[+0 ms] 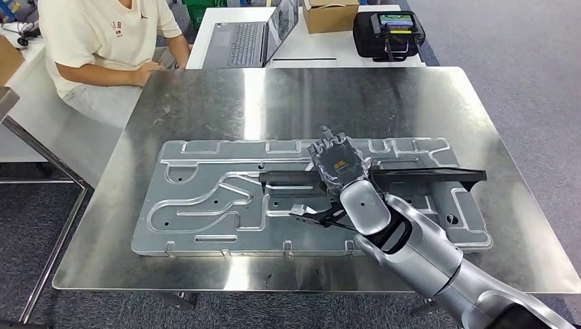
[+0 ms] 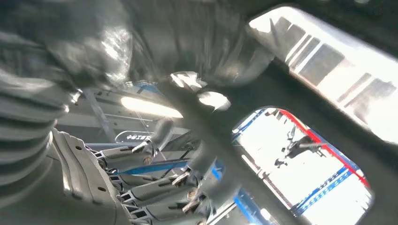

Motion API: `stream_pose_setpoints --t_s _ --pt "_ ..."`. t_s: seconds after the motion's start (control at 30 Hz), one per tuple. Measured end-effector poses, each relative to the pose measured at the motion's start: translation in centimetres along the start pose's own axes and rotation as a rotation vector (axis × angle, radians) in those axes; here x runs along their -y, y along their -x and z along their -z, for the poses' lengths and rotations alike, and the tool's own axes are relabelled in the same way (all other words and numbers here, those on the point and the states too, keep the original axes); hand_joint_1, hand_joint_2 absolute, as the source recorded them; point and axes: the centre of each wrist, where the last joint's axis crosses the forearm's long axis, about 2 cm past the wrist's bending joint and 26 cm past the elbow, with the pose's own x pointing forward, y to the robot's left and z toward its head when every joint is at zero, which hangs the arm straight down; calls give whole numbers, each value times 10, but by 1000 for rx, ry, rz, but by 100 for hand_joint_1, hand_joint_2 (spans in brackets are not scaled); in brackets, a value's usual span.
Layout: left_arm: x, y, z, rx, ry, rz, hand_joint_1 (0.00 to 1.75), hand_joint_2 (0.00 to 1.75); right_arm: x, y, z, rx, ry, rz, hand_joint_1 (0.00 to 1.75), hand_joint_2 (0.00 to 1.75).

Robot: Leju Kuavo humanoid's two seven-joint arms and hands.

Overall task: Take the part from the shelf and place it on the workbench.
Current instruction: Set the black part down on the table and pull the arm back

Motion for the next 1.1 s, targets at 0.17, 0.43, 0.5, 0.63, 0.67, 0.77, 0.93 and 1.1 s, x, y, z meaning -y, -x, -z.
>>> stream_pose_setpoints --t_s 0.17,0.43,0.5,0.63,0.67,0.77,0.93,1.1 --pt "0 1 0 -2 6 -1 0 0 -3 -3 1 2 -11 6 0 0" --pt "0 1 0 -6 5 -2 0 0 -3 -3 1 -2 -14 12 0 0" --pt "0 1 0 -6 3 -2 0 0 -3 -2 2 -3 -14 13 0 0" --pt "0 0 0 -20 1 -1 0 0 -2 -2 2 -8 -9 20 0 0" --pt "0 1 0 -27 1 -1 0 0 -1 -3 2 -11 -5 25 0 0" --pt "0 1 0 -41 1 0 0 0 5 -5 2 -20 21 47 0 0" --pt "0 0 0 -58 -8 1 0 0 13 -6 -2 -20 44 96 0 0" --pt "2 2 0 -74 -35 7 0 0 17 -11 -8 -20 69 122 0 0"
